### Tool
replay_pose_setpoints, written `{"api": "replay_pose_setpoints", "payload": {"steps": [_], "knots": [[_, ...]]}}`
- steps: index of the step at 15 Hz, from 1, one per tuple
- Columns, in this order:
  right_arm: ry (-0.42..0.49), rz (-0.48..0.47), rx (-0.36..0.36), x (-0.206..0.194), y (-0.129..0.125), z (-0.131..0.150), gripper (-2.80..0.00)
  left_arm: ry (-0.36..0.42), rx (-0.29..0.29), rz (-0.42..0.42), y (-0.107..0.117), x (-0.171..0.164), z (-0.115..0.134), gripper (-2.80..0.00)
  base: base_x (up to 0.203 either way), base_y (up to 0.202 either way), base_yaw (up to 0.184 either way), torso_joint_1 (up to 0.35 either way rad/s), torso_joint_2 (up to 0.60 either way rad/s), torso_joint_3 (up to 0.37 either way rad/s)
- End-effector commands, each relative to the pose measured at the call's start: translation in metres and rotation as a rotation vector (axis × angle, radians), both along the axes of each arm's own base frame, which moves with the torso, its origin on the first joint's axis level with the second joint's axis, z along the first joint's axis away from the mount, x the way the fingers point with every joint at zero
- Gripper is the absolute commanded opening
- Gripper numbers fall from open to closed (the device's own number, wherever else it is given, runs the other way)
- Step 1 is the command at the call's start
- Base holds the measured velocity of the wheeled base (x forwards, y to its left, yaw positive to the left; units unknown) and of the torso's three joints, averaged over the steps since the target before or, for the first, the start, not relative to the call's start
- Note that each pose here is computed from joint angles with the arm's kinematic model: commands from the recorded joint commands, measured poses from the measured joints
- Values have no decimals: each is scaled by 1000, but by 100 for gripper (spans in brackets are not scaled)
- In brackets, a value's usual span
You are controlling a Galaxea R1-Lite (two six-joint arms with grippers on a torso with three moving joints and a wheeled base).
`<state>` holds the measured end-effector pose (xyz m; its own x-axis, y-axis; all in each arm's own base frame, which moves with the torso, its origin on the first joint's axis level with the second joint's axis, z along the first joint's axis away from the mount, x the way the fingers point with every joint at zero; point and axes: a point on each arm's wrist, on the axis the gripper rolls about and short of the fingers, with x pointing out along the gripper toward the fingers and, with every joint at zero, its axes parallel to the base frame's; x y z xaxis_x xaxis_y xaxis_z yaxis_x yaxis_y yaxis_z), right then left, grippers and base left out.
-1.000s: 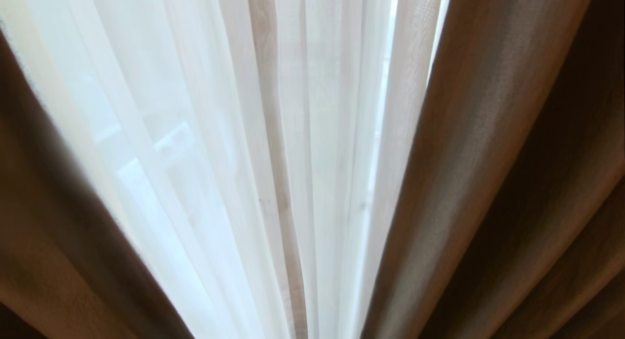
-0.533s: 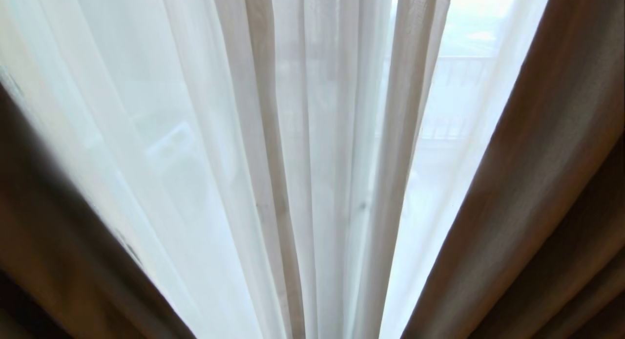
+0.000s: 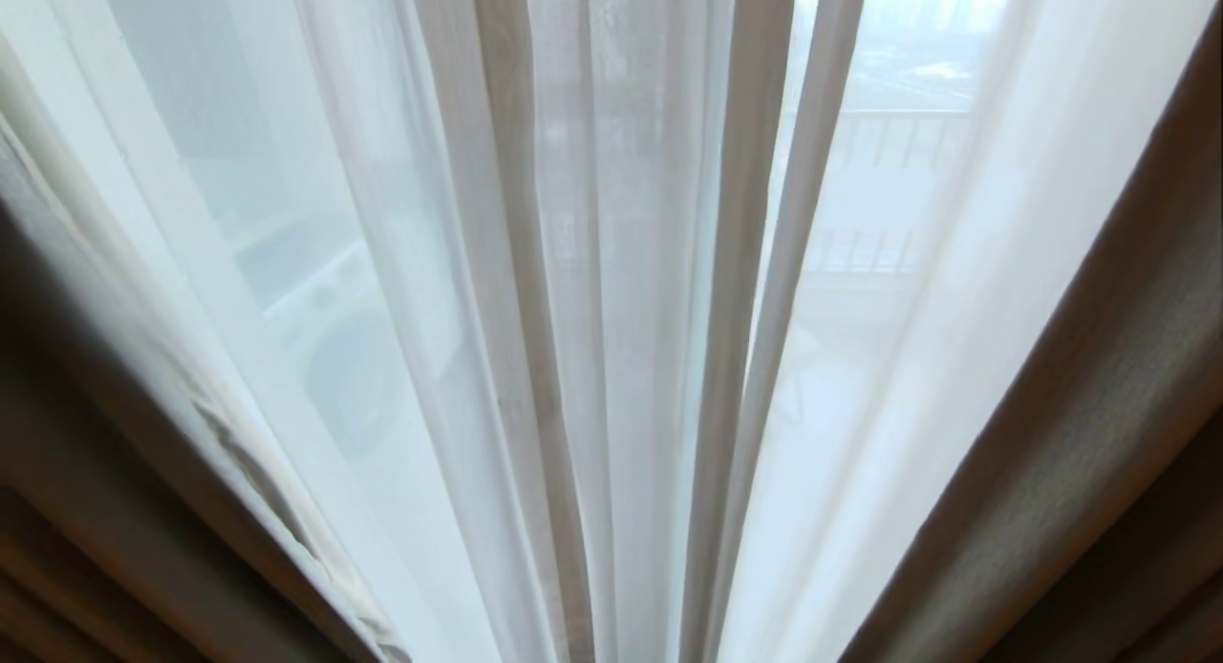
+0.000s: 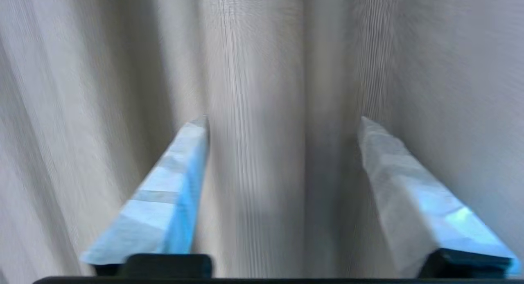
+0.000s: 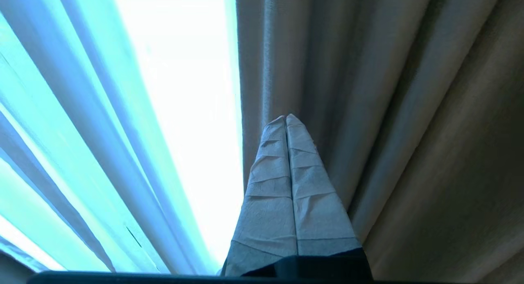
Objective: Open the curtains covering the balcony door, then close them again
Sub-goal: Pull the outer curtains open on both sides
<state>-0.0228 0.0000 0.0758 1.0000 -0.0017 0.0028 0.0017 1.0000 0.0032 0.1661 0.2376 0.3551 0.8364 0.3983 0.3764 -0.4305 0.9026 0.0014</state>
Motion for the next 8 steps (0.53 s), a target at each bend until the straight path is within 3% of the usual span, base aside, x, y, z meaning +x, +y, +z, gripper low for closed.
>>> {"api": "replay_pose_setpoints", "payload": {"steps": [1, 6, 8], "knots": [[0, 0, 0, 0, 0, 0, -280, -12, 17, -1, -36, -24, 4, 0, 0, 0, 0, 0, 0, 0], [-2, 0, 0, 0, 0, 0, -280, 0, -4, 1, -106, -68, -23, 0, 0, 0, 0, 0, 0, 0], [0, 0, 0, 0, 0, 0, -280, 5, -9, -1, -123, -79, -32, 0, 0, 0, 0, 0, 0, 0]]}}
